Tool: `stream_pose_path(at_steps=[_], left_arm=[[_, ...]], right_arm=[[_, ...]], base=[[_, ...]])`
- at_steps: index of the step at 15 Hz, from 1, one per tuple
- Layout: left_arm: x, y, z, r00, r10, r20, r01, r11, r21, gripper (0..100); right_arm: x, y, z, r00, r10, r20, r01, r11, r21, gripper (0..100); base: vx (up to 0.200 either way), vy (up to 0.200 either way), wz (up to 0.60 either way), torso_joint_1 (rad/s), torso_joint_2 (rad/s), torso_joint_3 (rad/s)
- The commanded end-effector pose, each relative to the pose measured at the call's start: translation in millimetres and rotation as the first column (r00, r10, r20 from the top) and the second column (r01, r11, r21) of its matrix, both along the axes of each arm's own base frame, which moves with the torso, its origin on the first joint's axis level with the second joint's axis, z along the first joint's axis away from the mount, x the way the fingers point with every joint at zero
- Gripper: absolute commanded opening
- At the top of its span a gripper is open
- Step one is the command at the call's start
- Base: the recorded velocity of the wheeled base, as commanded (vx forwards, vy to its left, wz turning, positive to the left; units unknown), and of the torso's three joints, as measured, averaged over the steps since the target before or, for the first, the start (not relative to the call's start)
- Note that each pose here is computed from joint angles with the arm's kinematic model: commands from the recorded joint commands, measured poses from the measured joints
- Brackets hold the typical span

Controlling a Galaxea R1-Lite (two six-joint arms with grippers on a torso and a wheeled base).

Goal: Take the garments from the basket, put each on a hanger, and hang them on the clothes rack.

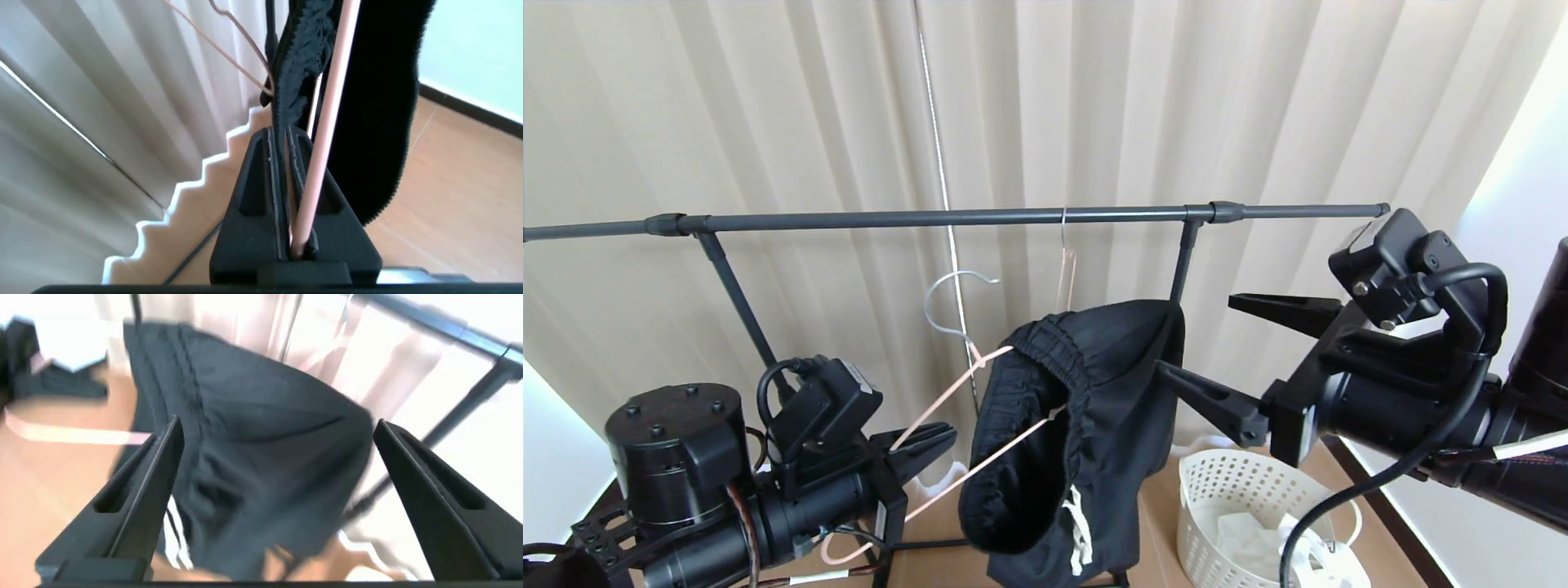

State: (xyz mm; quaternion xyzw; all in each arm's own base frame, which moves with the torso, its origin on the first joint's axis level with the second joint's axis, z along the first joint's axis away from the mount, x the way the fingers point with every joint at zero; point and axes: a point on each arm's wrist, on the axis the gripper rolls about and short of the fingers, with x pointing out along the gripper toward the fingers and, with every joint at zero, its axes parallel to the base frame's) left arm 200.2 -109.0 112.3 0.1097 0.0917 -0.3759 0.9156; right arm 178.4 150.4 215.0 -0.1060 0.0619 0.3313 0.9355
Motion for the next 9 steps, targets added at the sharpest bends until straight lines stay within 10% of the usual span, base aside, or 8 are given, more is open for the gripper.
stream_pose_path(at_steps=[1,4,9], left_arm=[[2.3,-1.1,-10.9,1.000,-0.006,-0.025,0.006,0.999,0.031,0],[-3.0,1.0,-18.6,0.999,-0.045,-0.002,0.045,0.997,0.063,0],[-5.2,-1.8,-26.4,0.995,-0.092,0.028,0.087,0.986,0.139,0]], right_arm=[[0.4,-24.9,14.6,1.000,0.009,0.008,-0.009,0.999,-0.049,100],[4.8,-37.4,29.1,0.992,0.112,-0.052,-0.121,0.966,-0.229,100],[26.0,-31.2,50.2,0.907,0.358,-0.221,-0.420,0.787,-0.451,100]], base=[[0.000,0.000,0.00,0.000,0.00,0.000],[0.000,0.000,0.00,0.000,0.00,0.000],[0.000,0.000,0.00,0.000,0.00,0.000]])
